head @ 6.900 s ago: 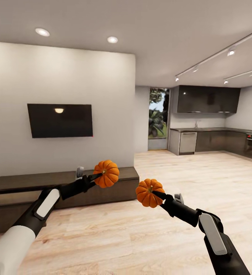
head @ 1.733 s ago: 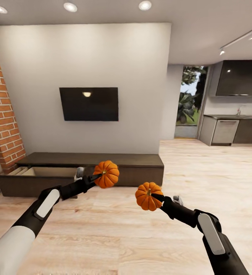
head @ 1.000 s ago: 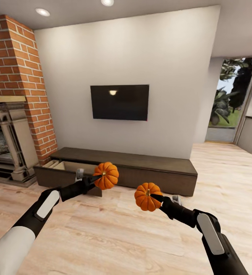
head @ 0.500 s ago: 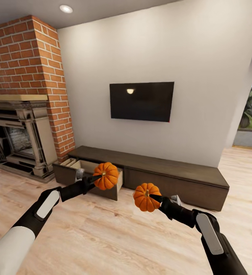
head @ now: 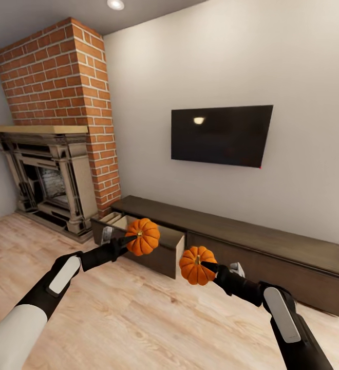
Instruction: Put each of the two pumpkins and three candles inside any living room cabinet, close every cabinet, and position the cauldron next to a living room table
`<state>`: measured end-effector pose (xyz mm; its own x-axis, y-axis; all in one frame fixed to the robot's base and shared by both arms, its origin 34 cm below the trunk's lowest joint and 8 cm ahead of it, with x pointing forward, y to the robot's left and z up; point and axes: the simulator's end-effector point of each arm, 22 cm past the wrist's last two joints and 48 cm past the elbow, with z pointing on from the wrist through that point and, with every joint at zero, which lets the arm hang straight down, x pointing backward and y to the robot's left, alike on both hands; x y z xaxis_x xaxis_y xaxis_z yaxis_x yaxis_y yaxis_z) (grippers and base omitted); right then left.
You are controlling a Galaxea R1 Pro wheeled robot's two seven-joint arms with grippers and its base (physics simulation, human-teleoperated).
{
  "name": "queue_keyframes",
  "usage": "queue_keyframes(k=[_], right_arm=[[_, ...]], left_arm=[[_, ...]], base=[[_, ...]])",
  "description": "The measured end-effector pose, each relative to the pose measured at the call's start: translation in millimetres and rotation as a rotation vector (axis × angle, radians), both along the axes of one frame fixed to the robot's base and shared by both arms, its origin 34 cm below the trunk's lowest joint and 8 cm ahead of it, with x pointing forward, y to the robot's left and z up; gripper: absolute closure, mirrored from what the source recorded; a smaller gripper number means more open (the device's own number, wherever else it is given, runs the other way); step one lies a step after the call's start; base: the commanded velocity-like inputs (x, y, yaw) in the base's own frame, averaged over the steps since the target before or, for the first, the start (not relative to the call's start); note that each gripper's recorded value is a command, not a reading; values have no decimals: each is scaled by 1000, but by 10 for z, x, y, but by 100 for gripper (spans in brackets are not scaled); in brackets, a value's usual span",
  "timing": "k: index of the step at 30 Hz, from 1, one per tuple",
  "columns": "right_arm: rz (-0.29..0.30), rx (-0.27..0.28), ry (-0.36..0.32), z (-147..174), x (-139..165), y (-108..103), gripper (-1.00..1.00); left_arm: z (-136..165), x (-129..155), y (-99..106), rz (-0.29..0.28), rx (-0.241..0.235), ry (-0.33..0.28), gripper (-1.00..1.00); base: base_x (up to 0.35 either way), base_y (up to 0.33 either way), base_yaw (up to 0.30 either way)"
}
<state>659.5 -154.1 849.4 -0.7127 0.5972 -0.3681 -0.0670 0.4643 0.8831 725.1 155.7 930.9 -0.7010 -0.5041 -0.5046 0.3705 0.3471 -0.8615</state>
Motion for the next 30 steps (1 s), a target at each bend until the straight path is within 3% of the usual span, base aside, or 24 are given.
queue_keyframes(k=[30], right_arm=[[2,1,18,-95,9,13,100]], left_arm=[[-115,26,1,0,0,20,100]], base=[[311,175,260]])
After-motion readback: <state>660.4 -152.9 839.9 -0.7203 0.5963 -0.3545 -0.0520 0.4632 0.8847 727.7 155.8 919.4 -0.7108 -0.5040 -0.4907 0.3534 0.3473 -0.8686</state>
